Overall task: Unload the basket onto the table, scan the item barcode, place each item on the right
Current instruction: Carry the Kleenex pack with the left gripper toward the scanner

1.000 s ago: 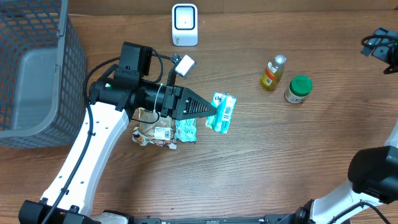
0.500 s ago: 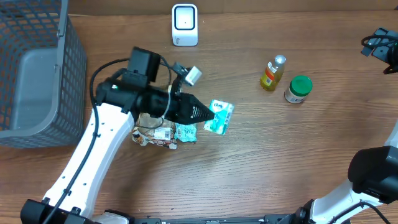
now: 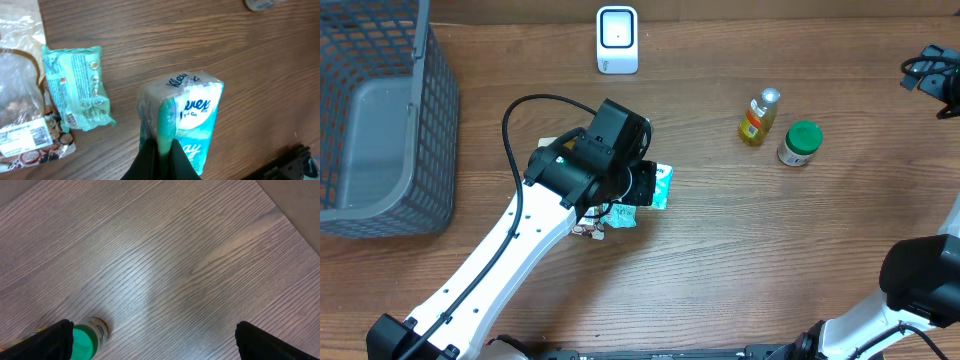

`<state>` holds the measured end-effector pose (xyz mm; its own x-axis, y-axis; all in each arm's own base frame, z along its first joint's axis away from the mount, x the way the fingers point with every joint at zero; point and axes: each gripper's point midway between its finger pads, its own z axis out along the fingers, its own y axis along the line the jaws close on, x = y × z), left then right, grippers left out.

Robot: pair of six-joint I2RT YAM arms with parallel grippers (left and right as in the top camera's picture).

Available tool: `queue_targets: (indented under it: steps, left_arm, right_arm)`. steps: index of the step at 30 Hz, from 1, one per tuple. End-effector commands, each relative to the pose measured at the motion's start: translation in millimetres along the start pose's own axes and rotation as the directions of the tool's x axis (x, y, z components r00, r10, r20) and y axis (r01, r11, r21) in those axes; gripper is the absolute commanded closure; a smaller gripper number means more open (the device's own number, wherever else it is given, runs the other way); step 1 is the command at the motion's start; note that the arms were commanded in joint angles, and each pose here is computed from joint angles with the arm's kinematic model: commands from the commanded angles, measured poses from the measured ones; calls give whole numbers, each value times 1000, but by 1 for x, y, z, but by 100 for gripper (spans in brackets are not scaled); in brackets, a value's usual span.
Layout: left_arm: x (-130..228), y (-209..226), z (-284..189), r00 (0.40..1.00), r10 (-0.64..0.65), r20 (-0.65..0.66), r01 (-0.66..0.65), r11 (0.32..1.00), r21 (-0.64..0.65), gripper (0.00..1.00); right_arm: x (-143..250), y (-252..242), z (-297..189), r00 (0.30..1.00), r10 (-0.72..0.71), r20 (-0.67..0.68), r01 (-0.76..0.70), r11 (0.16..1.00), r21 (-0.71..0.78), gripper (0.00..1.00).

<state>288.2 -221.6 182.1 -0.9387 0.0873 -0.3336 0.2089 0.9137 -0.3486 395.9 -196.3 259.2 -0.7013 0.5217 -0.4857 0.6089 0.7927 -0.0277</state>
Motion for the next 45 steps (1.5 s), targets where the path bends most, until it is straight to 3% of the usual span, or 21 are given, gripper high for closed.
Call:
queue_targets:
  steps: [1,6,10,14,18,24,32,35,45]
  left_arm:
    - [-24,-2,-23,996,-47,79,49,999,-21,96]
    - [-71,2,-81,968,-26,248,64,987,-147,96]
    - [-106,-16,-125,945,18,326,33,988,-152,96]
    - [-156,-18,-144,910,90,406,21,965,-262,96]
    - [-193,-4,-130,878,141,458,56,919,-390,96]
    - [-244,36,-87,821,207,532,191,778,-598,96]
    - [-288,62,-5,807,359,469,136,660,-739,91]
    - [-300,74,17,795,363,486,160,648,-745,93]
    - [-319,123,67,813,349,466,123,679,-724,86]
  right_arm:
    - [-4,-2,-5,1000,9,20,-9,1000,4,0]
    - [-4,-2,-5,1000,8,20,-8,1000,4,0]
    - [-4,-2,-5,1000,8,20,-8,1000,4,0]
    - [-4,-2,-5,1000,8,20,-8,1000,4,0]
    - [-4,-2,-5,1000,8,20,-8,1000,4,0]
    - [-4,-2,-5,1000,8,20,-8,1000,4,0]
    - [-4,-2,-5,1000,8,20,-8,1000,4,0]
    - [-4,-2,-5,1000,8,20,-8,1000,4,0]
    - [-4,-2,-5,1000,8,20,-8,1000,4,0]
